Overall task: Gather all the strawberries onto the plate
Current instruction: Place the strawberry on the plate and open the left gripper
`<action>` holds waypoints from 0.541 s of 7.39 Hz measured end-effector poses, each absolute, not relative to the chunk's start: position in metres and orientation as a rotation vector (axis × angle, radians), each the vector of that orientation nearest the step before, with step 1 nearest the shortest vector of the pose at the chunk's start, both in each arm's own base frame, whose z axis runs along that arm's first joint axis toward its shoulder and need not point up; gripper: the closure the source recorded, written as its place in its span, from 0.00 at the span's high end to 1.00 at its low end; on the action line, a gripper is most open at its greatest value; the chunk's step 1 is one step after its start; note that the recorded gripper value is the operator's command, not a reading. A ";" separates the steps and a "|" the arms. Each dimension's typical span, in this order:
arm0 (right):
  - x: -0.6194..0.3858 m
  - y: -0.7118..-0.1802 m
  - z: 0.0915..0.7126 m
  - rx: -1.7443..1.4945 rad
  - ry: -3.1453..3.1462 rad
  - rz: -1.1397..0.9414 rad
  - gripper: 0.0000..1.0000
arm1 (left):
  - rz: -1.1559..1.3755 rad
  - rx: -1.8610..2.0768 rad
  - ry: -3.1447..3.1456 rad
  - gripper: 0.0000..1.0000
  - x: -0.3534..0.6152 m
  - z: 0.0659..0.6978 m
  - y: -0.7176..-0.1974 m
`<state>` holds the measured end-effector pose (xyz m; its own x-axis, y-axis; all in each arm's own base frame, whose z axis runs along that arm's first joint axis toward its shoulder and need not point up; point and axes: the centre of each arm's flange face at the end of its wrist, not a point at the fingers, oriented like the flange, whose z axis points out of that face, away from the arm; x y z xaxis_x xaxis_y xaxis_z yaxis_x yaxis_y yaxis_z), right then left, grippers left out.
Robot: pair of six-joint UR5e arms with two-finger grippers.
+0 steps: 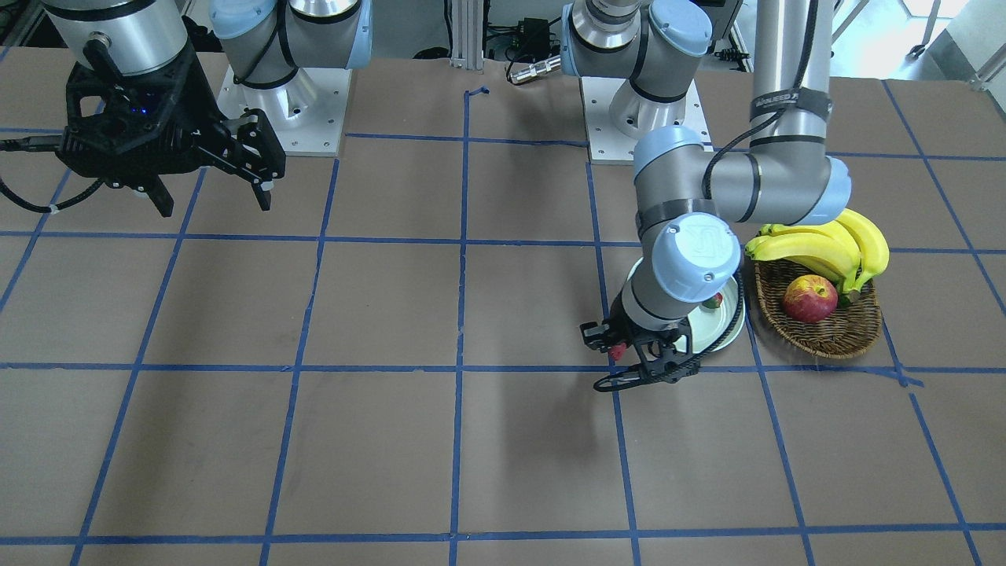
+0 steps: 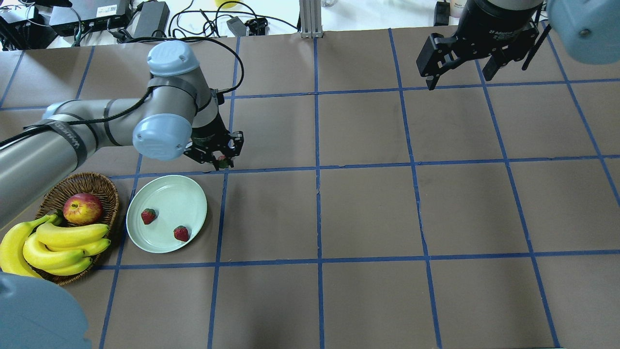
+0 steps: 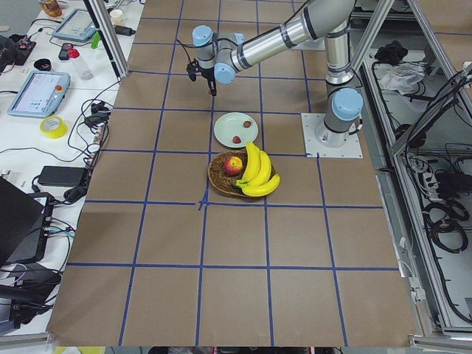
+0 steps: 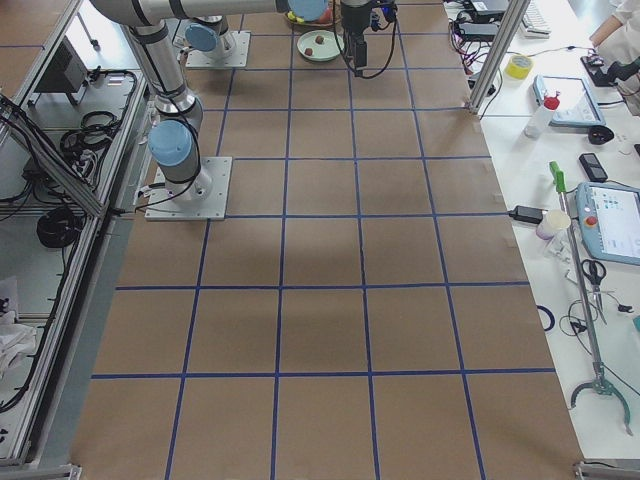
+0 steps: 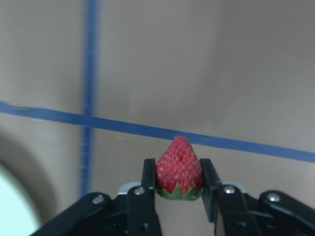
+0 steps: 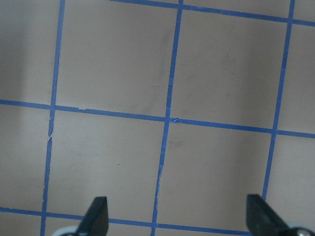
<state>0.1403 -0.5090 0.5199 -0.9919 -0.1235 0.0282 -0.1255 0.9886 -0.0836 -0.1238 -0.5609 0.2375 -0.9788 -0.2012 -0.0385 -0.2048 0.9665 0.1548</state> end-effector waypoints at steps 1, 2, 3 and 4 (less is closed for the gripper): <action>0.140 -0.509 0.520 0.195 -3.110 0.133 1.00 | 0.305 -0.295 3.071 0.03 -0.093 0.243 -0.556; 0.140 -0.509 0.520 0.195 -3.110 0.133 1.00 | 0.363 -0.266 3.051 0.09 -0.066 0.242 -0.550; 0.140 -0.509 0.520 0.195 -3.110 0.133 1.00 | 0.409 -0.258 3.040 0.68 -0.045 0.237 -0.543; 0.140 -0.509 0.520 0.195 -3.110 0.132 1.00 | 0.436 -0.269 3.036 1.00 -0.032 0.234 -0.537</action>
<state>0.1404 -0.5090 0.5196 -0.9920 -0.1235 0.0275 -0.1254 0.9886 -0.0830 -0.0318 -0.5370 0.2343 -0.9828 -0.1634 -0.0866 -0.1812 0.9447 0.2733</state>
